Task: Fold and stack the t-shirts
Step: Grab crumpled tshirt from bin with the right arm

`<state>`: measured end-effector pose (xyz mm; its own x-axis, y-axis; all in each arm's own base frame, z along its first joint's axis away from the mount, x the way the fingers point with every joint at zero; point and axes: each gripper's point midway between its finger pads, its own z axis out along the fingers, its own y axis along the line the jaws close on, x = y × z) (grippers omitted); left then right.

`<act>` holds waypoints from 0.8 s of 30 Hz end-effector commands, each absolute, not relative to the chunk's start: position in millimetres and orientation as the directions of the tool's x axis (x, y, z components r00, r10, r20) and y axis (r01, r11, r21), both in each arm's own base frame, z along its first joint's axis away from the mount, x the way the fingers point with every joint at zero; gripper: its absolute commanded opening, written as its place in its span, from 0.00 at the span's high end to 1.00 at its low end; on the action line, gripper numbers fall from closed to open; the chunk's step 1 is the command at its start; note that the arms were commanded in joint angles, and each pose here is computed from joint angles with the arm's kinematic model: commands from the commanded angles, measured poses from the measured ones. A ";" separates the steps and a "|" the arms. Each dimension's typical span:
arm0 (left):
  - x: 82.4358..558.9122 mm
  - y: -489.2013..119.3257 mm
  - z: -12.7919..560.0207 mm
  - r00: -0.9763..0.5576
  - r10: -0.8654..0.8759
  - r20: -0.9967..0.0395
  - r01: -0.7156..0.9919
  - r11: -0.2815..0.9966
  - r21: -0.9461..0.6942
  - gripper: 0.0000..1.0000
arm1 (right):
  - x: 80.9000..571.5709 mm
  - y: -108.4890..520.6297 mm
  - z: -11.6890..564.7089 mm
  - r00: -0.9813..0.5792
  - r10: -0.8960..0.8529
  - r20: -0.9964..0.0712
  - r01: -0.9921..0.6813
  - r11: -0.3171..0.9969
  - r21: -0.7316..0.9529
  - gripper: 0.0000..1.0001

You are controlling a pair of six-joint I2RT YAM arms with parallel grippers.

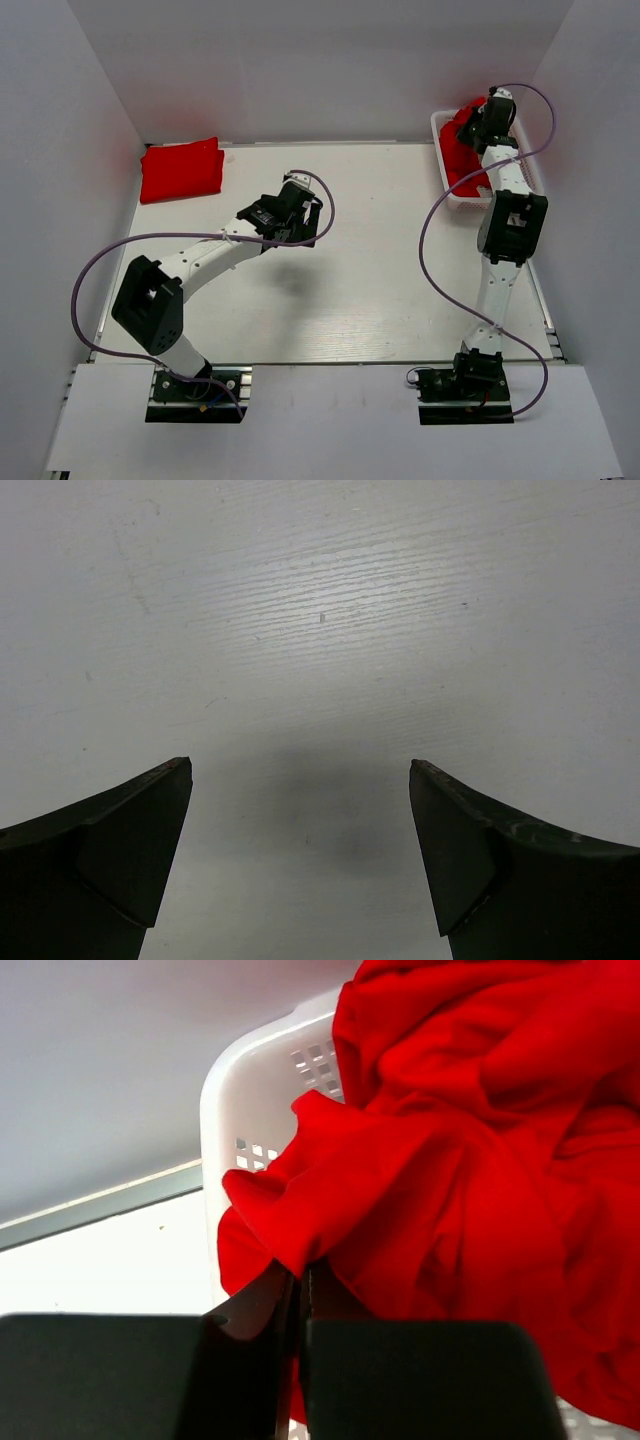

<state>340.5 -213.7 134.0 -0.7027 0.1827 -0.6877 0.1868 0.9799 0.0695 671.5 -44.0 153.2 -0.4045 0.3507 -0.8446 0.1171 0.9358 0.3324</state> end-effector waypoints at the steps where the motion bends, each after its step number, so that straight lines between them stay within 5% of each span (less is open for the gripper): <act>1: 347.6 -213.1 163.6 -0.654 0.149 -0.742 0.172 0.984 0.045 0.00 | 666.2 -53.7 242.7 -0.246 0.298 -0.922 0.070 0.955 0.290 1.00; 13: 335.6 -205.3 178.9 -0.617 0.117 -0.778 0.178 0.984 0.007 0.00 | 606.8 -66.9 412.9 0.008 0.105 -0.994 0.045 0.993 0.105 1.00; 24: 319.3 -182.6 199.6 -0.552 0.071 -0.831 0.145 0.989 -0.012 0.00 | 530.8 -41.3 558.1 0.280 0.063 -0.958 -0.047 0.998 0.052 1.00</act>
